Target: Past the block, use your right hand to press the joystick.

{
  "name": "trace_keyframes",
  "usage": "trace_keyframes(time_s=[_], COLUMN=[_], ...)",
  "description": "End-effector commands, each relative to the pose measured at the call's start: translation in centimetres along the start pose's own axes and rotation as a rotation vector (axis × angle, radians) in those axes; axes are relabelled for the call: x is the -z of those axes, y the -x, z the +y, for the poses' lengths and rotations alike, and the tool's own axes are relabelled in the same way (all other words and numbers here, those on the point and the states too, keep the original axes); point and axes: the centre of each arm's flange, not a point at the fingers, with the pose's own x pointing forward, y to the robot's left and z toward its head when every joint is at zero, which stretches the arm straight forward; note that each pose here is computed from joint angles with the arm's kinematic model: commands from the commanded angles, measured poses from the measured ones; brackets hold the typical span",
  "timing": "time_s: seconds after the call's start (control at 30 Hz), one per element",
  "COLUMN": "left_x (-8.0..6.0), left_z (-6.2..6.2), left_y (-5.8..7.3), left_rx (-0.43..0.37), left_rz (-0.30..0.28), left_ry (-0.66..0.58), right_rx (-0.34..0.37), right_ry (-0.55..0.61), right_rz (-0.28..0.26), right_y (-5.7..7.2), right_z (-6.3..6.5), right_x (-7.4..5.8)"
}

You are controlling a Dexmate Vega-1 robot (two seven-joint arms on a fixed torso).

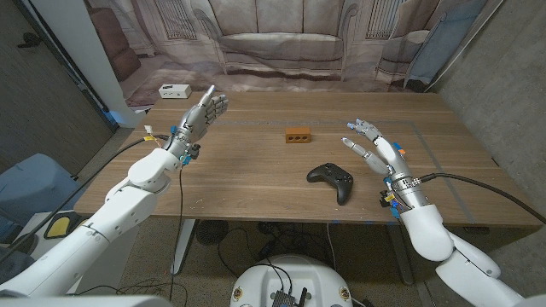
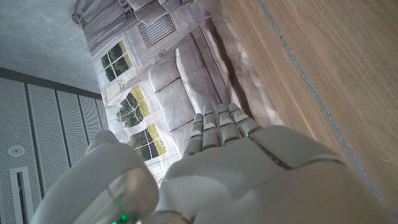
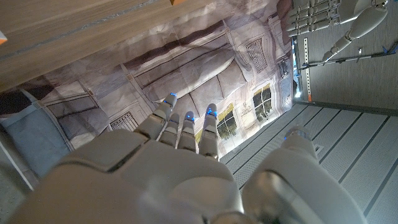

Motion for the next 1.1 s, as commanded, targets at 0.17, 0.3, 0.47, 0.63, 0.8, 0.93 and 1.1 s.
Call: trace_keyframes(time_s=[0.17, 0.3, 0.47, 0.63, 0.8, 0.93, 1.1], left_x=[1.0, 0.9, 0.6, 0.7, 0.8, 0.7, 0.7], left_z=[0.5, 0.5, 0.7, 0.7, 0.6, 0.6, 0.6], left_y=[-0.9, -0.9, -0.9, -0.9, -0.9, -0.8, -0.5], left_rx=[-0.005, -0.008, -0.011, -0.008, -0.005, -0.003, 0.003], left_rz=[0.006, 0.001, -0.007, -0.005, -0.006, -0.008, -0.009], left_ry=[0.017, 0.014, 0.007, 0.01, 0.012, 0.01, 0.006], right_rx=[0.004, 0.001, 0.01, 0.007, -0.011, -0.029, -0.047], right_ry=[0.158, 0.201, 0.257, 0.287, 0.324, 0.349, 0.381], right_rz=[-0.009, -0.017, -0.022, -0.023, -0.028, -0.026, -0.024], right_y=[-0.8, -0.8, -0.7, -0.6, -0.5, -0.6, -0.9], right_z=[0.2, 0.2, 0.0, 0.2, 0.4, 0.6, 0.8], right_x=[-0.2, -0.4, -0.8, -1.1, -1.5, -1.6, -1.7])
